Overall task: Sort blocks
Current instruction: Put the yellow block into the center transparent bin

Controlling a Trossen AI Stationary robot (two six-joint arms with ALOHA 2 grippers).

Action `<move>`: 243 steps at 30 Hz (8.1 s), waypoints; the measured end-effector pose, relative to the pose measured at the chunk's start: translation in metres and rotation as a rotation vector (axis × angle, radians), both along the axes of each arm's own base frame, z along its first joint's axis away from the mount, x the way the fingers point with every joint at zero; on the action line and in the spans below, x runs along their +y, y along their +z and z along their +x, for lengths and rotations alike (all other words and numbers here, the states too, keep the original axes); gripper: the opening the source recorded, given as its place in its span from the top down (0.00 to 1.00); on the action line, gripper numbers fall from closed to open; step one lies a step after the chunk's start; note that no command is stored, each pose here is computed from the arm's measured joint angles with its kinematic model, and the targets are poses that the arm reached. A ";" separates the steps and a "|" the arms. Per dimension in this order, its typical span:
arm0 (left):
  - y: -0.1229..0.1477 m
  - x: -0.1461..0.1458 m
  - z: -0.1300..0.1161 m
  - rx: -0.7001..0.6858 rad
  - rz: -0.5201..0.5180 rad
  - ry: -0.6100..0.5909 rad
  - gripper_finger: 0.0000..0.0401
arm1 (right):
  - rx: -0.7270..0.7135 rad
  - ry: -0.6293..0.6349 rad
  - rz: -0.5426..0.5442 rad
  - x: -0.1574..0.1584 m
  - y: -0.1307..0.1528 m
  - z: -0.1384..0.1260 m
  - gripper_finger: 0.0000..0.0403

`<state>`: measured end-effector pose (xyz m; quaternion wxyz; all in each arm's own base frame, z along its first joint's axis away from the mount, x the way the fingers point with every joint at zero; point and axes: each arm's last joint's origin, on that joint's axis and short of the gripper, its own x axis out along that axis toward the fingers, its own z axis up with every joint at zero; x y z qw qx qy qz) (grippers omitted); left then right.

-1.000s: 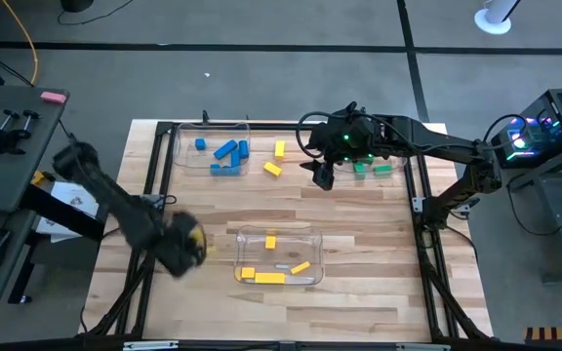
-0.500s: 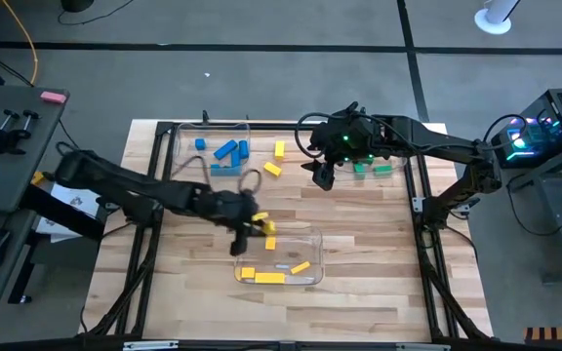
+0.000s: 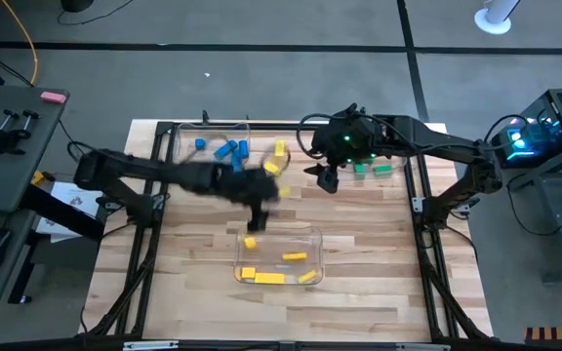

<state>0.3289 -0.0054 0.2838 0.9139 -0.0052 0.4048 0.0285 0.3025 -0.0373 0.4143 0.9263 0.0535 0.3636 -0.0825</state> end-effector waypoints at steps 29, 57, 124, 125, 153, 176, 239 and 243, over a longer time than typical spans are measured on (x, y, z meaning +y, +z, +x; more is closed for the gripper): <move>-0.101 0.158 0.088 0.739 0.313 -0.328 0.42 | -0.152 -0.081 0.042 0.005 0.036 -0.043 0.38; -0.143 0.162 0.075 0.820 0.224 -0.329 0.76 | -0.134 0.010 -0.056 0.005 0.036 -0.043 0.38; -0.050 0.228 0.074 0.247 -0.165 0.917 0.38 | -0.148 -0.050 -0.010 0.005 0.036 -0.043 0.38; -0.055 0.233 0.075 0.269 -0.174 0.933 0.38 | -0.150 -0.054 -0.005 0.005 0.036 -0.043 0.38; -0.106 0.248 0.081 0.373 -0.339 1.114 0.38 | -0.152 -0.057 0.002 0.005 0.036 -0.043 0.38; -0.121 0.236 0.095 0.362 -0.273 1.040 0.38 | -0.152 -0.050 0.008 0.005 0.036 -0.043 0.38; 0.019 0.017 0.013 0.113 -0.044 -0.134 0.81 | -0.150 -0.051 0.006 0.005 0.036 -0.043 0.38; -0.023 -0.038 -0.013 0.127 -0.088 -0.234 0.81 | -0.145 -0.051 0.007 0.005 0.036 -0.043 0.38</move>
